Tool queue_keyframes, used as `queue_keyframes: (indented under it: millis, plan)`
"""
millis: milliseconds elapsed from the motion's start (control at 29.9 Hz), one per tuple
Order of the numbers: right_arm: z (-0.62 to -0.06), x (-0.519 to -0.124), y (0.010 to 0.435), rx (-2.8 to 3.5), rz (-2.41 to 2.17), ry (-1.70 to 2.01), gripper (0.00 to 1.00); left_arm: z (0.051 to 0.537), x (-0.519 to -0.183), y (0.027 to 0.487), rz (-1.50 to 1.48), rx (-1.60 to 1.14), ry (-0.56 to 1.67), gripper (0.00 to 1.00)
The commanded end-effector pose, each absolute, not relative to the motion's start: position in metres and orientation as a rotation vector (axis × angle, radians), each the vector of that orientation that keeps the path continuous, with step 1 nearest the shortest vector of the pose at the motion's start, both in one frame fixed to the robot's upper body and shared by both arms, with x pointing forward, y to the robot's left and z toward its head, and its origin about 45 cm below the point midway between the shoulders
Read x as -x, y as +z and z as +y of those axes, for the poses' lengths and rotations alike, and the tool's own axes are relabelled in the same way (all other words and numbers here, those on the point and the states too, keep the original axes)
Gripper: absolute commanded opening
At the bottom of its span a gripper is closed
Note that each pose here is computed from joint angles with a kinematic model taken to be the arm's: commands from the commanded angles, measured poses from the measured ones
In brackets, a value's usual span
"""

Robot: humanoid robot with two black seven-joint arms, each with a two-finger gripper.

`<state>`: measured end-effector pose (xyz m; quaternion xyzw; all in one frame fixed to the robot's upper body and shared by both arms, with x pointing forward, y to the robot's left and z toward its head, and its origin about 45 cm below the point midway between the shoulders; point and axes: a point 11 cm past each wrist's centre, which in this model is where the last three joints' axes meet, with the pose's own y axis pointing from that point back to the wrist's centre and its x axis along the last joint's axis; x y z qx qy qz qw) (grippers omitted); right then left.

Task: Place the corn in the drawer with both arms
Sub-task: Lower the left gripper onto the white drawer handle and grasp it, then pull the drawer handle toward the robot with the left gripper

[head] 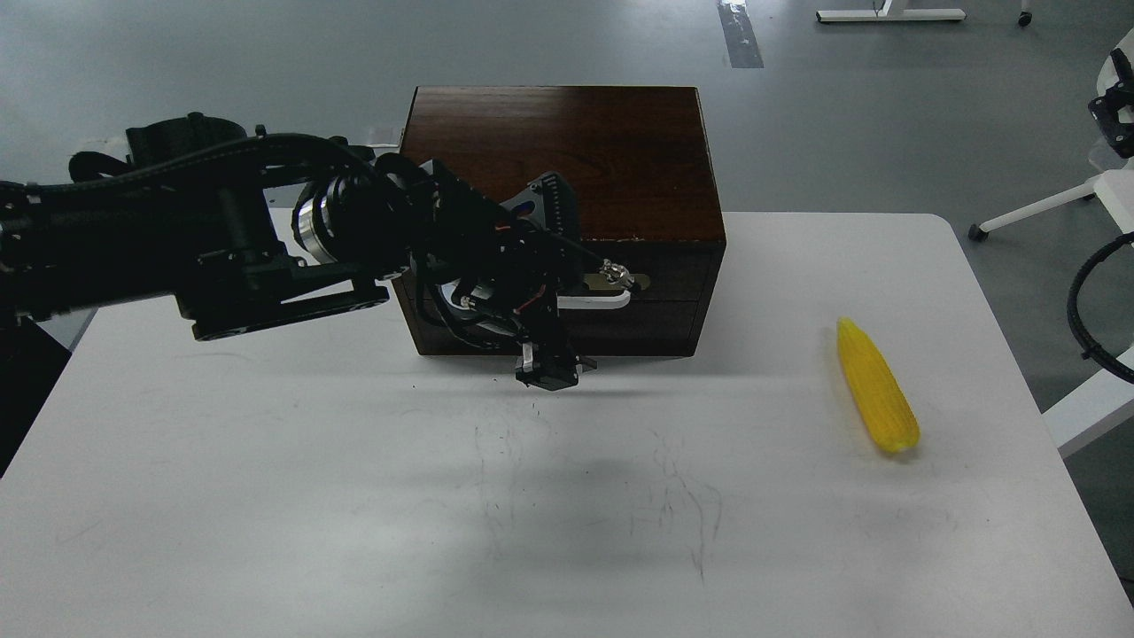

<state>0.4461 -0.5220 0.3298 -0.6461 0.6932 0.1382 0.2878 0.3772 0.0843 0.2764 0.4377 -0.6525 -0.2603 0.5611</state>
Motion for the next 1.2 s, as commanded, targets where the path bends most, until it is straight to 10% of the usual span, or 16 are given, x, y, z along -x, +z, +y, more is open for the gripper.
queue_keyframes:
  millis: [0, 1170]
  plan:
    - [-0.527, -0.444, 0.33, 1.716, 1.866, 0.363, 1.0, 0.085, -0.378, 0.276, -1.535, -1.035, -0.61, 0.85]
    - [-0.546, -0.438, 0.354, 1.64, 1.841, 0.298, 1.0, 0.104, -0.381, 0.255, -1.508, -1.11, -0.67, 0.83]
